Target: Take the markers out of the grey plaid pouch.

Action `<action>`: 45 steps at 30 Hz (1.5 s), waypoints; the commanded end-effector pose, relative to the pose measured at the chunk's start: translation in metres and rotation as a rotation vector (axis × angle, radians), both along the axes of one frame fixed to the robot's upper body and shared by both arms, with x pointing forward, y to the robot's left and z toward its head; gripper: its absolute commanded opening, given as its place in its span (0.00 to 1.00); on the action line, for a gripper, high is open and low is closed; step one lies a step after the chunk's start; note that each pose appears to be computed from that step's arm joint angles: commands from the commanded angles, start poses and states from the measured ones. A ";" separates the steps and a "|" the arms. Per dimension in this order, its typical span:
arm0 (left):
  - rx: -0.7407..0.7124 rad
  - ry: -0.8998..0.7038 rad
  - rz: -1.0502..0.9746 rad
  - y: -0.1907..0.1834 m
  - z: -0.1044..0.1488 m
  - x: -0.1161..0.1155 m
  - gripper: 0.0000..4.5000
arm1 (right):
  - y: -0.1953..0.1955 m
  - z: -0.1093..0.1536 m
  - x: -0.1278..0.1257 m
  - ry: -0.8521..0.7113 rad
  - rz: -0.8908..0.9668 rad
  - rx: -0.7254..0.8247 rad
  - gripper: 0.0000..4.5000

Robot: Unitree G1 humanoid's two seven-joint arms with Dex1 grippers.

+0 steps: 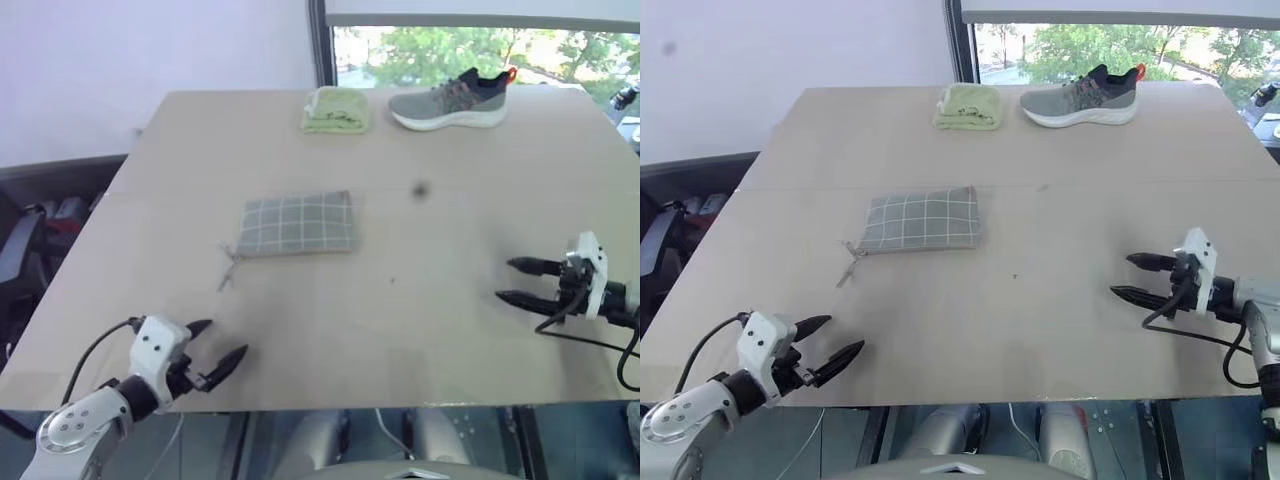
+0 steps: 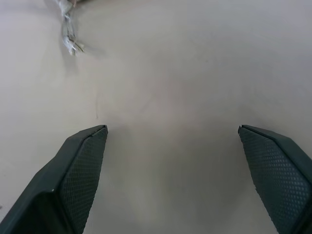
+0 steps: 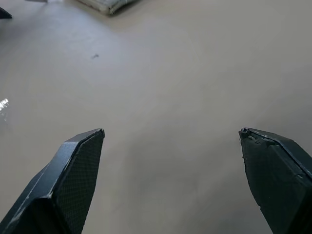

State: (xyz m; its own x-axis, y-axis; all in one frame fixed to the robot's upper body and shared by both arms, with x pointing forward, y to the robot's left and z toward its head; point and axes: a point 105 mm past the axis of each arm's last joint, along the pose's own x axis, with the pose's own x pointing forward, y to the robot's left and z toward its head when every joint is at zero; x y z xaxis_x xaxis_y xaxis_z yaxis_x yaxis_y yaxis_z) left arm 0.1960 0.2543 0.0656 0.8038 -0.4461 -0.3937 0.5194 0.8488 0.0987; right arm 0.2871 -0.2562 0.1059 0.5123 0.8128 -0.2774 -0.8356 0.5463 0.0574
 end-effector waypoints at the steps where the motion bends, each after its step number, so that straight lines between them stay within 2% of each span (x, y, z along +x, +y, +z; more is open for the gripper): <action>1: 0.023 -0.046 -0.005 0.009 0.016 0.004 0.99 | 0.000 0.017 -0.001 -0.050 0.014 0.010 1.00; 8: 0.093 -0.090 -0.035 0.020 0.023 0.014 0.99 | 0.005 0.016 -0.011 -0.019 0.064 0.022 1.00; 16: 0.308 -0.085 -0.030 0.073 0.035 0.022 0.99 | 0.007 0.029 -0.036 0.069 0.150 0.064 1.00; 18: 0.346 -0.083 0.011 0.090 0.036 0.032 0.99 | 0.009 0.035 -0.038 0.066 0.161 0.071 1.00; 22: 0.515 -0.197 0.061 0.109 0.032 0.084 0.99 | 0.017 0.041 -0.034 0.037 0.169 0.081 1.00; 26: 0.656 -0.329 -0.076 0.081 0.027 0.125 0.99 | 0.020 0.043 -0.034 0.027 0.170 0.080 1.00; 33: 0.839 -0.426 -0.375 0.038 0.011 0.148 0.99 | 0.018 0.049 -0.036 0.007 0.155 0.074 1.00; 35: 0.841 -0.475 -0.450 0.024 0.011 0.148 0.99 | 0.018 0.049 -0.037 0.005 0.151 0.075 1.00; 39: 0.717 -0.581 -0.537 -0.011 0.020 0.148 0.99 | 0.019 0.048 -0.038 0.003 0.145 0.078 1.00; 45: 0.684 -0.716 -0.655 -0.041 0.028 0.141 0.99 | 0.022 0.052 -0.035 -0.017 0.134 0.121 1.00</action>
State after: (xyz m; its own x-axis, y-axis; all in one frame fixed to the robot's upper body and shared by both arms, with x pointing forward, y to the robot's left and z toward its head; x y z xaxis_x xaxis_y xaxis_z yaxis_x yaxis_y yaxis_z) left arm 0.3461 0.2285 0.1043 0.7064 -0.6725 -0.2210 0.4437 0.1773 0.8785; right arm 0.2516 -0.2374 0.1422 0.3986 0.8933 -0.2075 -0.8887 0.4321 0.1530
